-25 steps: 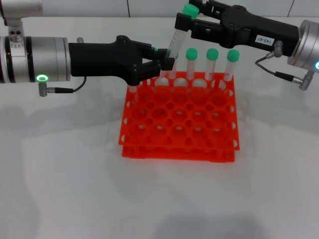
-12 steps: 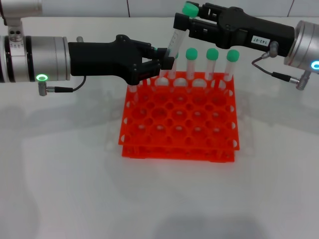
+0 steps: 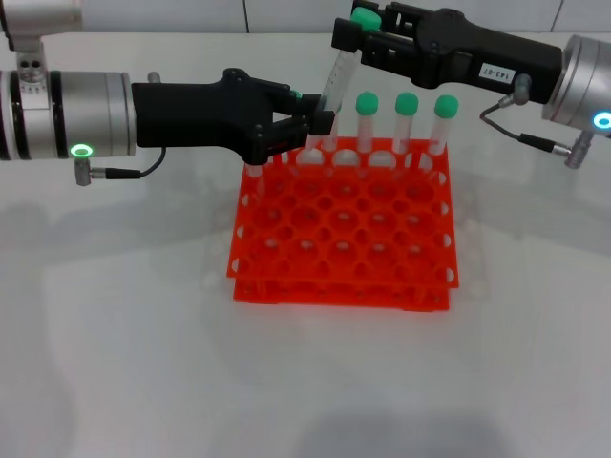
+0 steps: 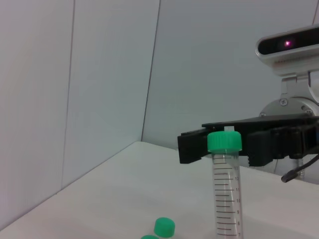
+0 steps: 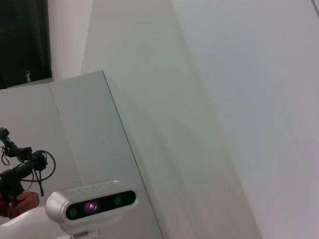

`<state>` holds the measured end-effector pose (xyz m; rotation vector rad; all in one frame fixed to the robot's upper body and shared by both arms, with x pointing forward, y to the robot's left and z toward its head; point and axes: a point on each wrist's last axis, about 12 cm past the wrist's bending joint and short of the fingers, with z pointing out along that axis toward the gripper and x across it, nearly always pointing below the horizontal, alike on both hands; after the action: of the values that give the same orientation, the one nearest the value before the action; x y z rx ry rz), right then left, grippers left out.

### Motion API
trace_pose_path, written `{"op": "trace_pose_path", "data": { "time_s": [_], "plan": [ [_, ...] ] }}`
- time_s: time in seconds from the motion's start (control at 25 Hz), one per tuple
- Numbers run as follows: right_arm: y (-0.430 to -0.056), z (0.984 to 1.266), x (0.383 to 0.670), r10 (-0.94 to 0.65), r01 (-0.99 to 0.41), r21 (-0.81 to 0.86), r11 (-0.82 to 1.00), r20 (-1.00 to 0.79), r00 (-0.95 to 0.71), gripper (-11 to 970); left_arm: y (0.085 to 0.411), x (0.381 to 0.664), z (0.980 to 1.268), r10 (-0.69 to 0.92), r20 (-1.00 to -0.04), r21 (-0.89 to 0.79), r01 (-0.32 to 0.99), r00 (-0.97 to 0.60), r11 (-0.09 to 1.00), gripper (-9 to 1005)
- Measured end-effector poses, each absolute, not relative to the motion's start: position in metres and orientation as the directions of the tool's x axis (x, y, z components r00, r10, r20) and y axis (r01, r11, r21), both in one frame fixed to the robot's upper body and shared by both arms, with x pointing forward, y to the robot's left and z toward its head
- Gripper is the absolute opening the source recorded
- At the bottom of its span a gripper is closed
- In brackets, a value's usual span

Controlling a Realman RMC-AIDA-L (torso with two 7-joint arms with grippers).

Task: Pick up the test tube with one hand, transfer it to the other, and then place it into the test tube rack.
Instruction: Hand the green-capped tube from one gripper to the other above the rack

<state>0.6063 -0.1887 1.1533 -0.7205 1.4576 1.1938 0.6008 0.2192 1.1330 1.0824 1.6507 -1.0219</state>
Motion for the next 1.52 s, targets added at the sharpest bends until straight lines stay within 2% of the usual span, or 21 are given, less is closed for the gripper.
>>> {"op": "trace_pose_path", "data": {
  "time_s": [1.28, 1.52],
  "plan": [
    [-0.1891, 1.1528, 0.6080, 0.166, -0.894, 0.311, 0.322, -0.948, -0.270, 259, 0.2158, 0.5993, 1.1315, 0.211, -0.952, -0.161, 0.948, -0.223, 0.275, 312],
    [-0.1901, 1.1526, 0.6083, 0.161, -0.894, 0.311, 0.324, -0.949, -0.272, 259, 0.2151, 0.5981, 1.1302, 0.211, -0.953, -0.155, 0.949, -0.216, 0.273, 314]
  ]
}}
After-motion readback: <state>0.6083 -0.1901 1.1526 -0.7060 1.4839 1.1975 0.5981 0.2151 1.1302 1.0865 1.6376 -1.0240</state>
